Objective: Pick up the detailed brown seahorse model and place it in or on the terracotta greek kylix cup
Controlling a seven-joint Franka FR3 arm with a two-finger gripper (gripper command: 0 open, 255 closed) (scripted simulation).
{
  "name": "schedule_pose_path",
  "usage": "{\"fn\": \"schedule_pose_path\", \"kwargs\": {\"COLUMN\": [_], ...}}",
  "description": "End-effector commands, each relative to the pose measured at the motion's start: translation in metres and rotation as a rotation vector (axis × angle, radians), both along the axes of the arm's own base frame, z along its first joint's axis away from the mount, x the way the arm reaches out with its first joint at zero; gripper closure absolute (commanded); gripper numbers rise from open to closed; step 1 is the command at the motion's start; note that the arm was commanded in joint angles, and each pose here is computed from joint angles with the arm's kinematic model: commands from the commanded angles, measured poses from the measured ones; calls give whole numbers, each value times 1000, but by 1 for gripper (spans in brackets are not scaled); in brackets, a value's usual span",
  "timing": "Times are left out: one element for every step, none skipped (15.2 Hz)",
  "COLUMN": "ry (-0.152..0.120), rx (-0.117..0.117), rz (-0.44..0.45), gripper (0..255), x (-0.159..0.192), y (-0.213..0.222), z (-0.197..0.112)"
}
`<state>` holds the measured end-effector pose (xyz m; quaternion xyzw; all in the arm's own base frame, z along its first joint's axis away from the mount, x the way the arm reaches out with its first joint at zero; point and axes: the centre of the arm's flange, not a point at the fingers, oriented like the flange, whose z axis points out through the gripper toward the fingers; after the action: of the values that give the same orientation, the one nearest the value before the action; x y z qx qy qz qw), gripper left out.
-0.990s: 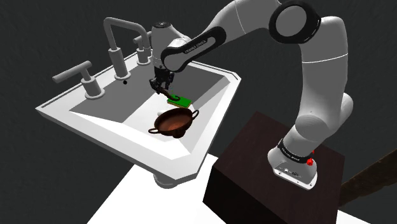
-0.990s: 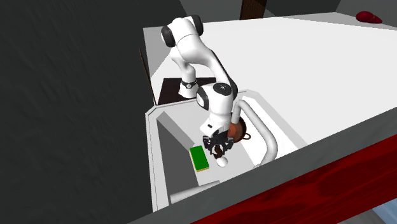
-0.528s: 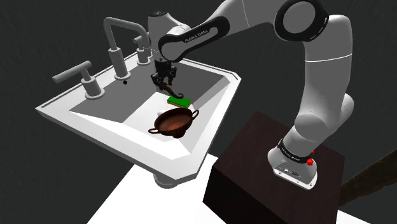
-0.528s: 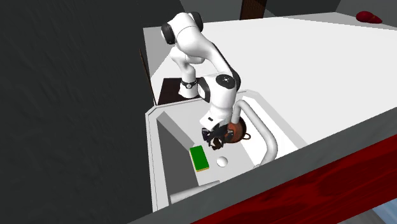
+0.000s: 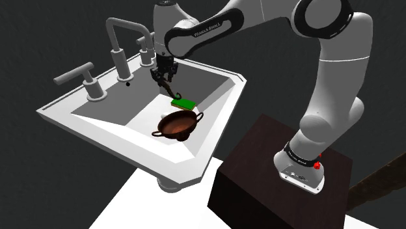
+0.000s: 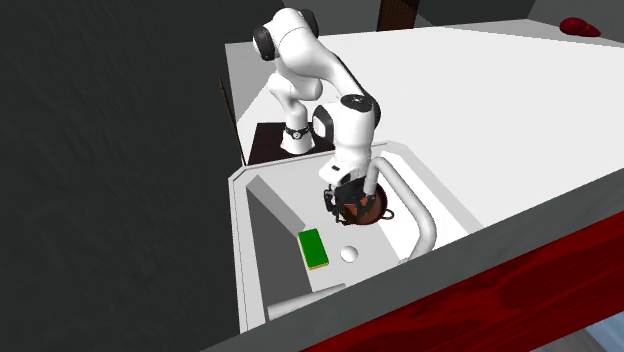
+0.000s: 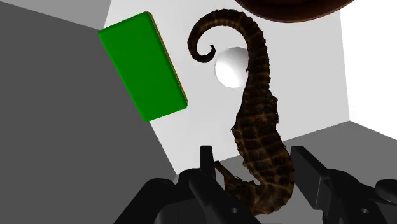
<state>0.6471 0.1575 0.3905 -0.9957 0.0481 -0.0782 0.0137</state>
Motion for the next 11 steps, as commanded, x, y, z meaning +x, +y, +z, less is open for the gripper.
{"fn": "schedule_pose_path", "kwargs": {"ry": [-56,-56,-56,-56,-56,-56,-56,-56,-56,-56,-56], "rx": [26,26,26,26,26,26,26,26,26,26,26], "rz": [23,23,23,23,23,23,23,23,23,23,23], "gripper": [255,255,255,255,255,255,255,255,255,255,255], "x": [-28,-40,-52,-64,-76,-88,-100,-112,-124,-136,-148], "y": [27,32,37,43,48,53,59,64,69,75,80], "z": [10,10,11,11,11,11,12,12,12,12,13]}}
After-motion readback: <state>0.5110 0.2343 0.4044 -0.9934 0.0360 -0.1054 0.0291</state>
